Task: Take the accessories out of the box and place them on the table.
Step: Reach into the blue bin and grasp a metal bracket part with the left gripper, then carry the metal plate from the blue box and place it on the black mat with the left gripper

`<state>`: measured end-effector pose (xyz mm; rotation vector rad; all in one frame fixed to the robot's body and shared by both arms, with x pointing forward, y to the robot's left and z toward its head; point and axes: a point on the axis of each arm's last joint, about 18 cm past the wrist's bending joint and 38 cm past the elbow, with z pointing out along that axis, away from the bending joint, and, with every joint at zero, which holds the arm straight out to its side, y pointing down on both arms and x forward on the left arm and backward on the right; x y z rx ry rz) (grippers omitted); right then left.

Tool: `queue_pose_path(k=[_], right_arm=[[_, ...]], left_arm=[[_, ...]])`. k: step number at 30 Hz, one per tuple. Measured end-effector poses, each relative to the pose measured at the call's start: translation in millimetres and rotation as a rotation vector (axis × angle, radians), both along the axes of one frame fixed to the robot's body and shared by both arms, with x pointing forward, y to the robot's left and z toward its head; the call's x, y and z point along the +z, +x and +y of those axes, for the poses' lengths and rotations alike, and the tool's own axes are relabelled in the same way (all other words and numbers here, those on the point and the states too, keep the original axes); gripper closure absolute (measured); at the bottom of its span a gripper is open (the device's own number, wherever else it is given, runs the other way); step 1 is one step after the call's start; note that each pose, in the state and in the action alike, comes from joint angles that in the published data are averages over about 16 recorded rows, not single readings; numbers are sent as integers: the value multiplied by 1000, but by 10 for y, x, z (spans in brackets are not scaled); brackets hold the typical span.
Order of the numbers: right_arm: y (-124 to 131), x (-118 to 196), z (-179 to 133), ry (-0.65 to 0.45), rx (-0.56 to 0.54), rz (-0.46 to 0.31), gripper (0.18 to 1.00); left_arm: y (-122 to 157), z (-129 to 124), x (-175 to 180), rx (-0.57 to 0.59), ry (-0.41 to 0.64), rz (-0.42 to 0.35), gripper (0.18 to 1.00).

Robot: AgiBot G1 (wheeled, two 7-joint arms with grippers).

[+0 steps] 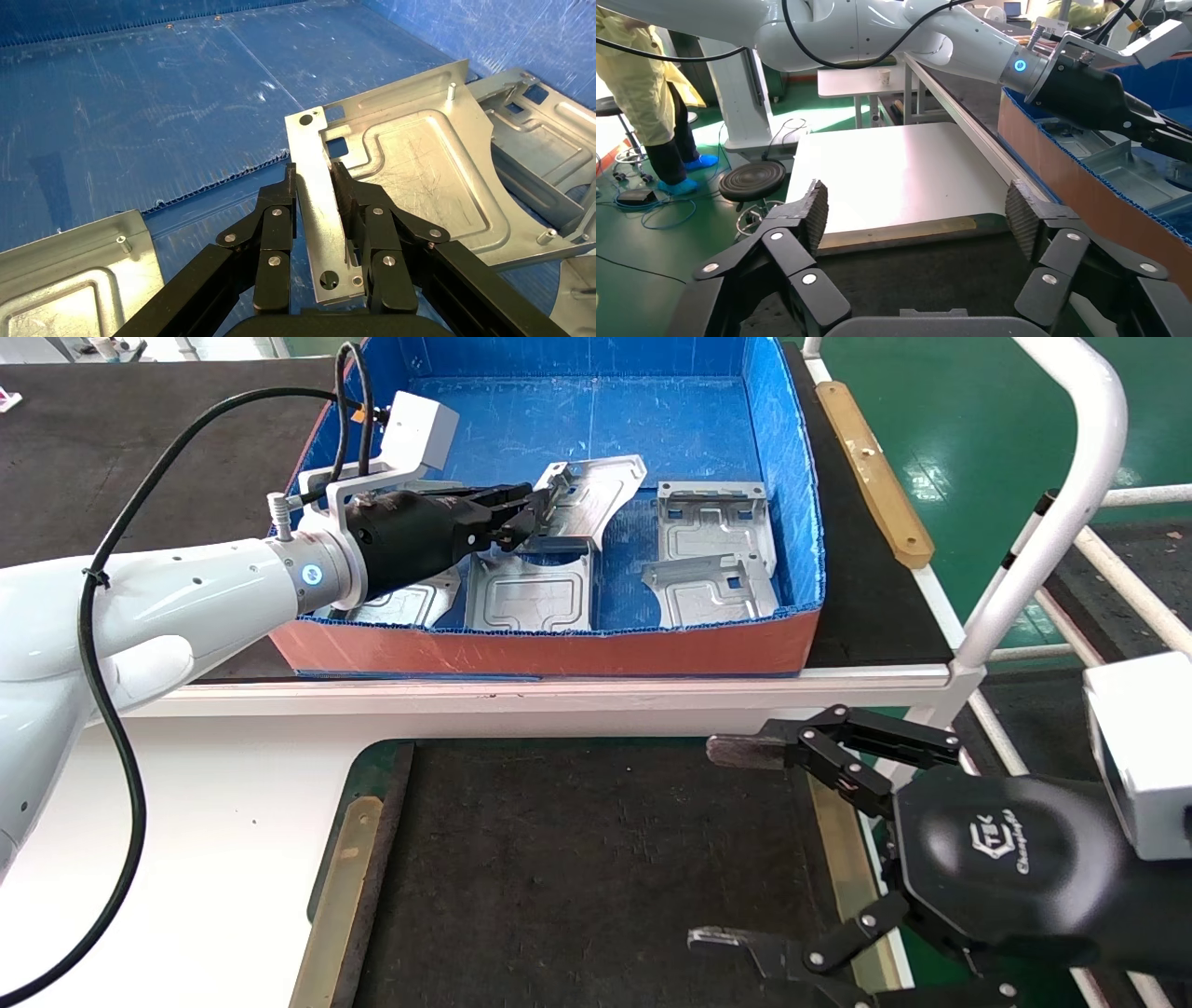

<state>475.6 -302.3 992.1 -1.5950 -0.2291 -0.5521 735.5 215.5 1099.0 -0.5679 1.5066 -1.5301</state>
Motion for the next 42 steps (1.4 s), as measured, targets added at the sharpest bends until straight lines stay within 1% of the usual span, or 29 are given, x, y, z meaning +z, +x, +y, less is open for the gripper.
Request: queue_pose_path(k=[4, 10, 17, 21, 26, 32, 37, 42], right_arm=[[0, 0, 0, 0, 0, 0, 270], [0, 0, 0, 0, 0, 0, 364], [1, 0, 0, 0, 0, 0, 517], [1, 0, 0, 0, 0, 0, 617], [1, 0, 0, 0, 0, 0, 743], [1, 0, 0, 0, 0, 0, 856], [1, 0, 0, 0, 0, 0, 919], [1, 0, 0, 0, 0, 0, 955]], left_arm=[[-43, -13, 82, -13, -5, -16, 885], [-180, -16, 255, -53, -1, -62, 902], [-470, 51, 433, -136, 29, -148, 912], [-685, 131, 449, -203, 64, -201, 913], [-955, 257, 363, -296, 119, -260, 914], [-1264, 421, 141, -425, 191, -320, 915], [-1463, 557, -77, -526, 239, -350, 915], [-1619, 671, -310, -606, 284, -365, 915]])
